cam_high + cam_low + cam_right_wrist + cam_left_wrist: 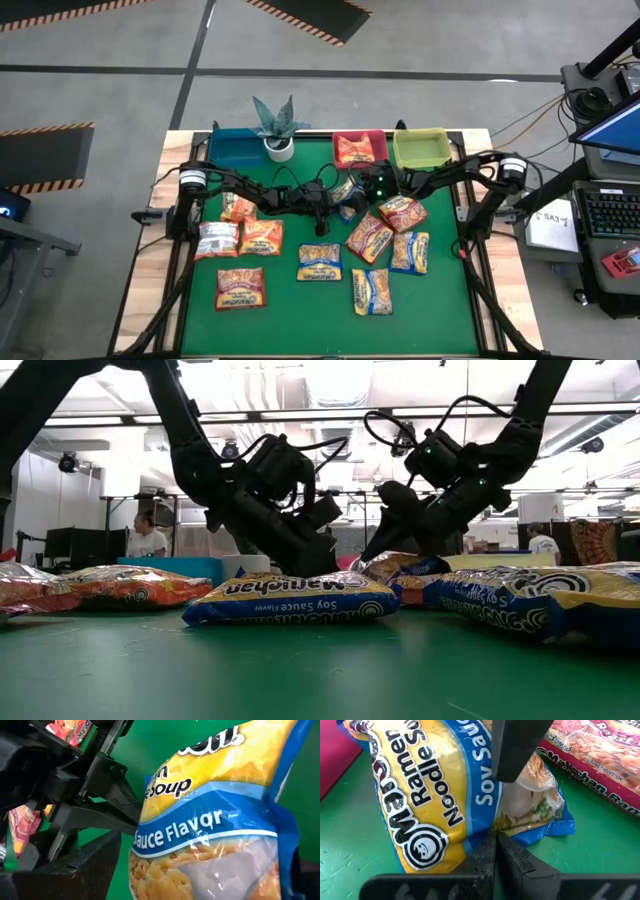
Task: Sort Maruchan noodles
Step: Put the blue noodle pack into the yellow bin
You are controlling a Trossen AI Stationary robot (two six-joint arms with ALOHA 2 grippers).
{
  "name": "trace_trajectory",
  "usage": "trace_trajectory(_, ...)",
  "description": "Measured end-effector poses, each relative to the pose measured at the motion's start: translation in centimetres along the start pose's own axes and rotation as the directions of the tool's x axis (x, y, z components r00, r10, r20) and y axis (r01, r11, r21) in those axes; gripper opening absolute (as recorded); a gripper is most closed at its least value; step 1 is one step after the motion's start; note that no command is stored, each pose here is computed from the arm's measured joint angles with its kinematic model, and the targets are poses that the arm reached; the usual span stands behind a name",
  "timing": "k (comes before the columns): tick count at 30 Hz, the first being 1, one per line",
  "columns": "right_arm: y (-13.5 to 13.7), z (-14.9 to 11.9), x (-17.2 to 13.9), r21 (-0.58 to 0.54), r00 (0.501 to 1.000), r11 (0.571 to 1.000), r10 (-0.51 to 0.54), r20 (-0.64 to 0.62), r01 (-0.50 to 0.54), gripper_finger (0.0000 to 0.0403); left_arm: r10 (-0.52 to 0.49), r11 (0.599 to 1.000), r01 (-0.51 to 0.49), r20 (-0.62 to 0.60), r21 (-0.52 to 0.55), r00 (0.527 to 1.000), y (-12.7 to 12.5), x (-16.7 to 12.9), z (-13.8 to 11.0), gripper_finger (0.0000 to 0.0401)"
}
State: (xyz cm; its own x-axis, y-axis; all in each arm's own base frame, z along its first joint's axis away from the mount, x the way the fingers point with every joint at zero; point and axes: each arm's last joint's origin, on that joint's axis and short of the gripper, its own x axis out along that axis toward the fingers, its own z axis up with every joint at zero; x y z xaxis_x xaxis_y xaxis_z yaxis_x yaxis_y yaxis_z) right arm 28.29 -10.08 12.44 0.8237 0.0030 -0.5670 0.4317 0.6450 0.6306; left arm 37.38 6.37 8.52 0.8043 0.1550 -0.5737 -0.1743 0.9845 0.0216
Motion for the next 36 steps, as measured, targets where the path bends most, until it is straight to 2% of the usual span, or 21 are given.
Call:
trace_trajectory(5,0.4,0.3,-0.4,-0.015,1.000,1.000,0.011,0.013,-0.011,0.0314,0.000,1.000,0.000,0.000,0.000,1.000,0.0,0.0,0.0,0.0000)
trace_trajectory(19,0.5,0.3,-0.5,-0.020,1.000,1.000,0.016,0.009,-0.016,0.0173,0.000,1.000,0.000,0.006,0.000,1.000,0.0,-0.1,0.1,0.0000)
trace_trajectory(28,0.4,0.3,-0.6,-0.017,1.000,1.000,0.014,0.009,-0.014,0.0111,-0.001,1.000,0.001,0.003,0.000,1.000,0.0,-0.4,0.3,0.0000)
trace_trajectory(36,0.4,0.3,-0.6,-0.017,1.000,1.000,0.010,0.006,-0.010,0.0071,-0.003,1.000,0.004,-0.035,0.003,0.999,0.0,-1.4,1.0,0.0000)
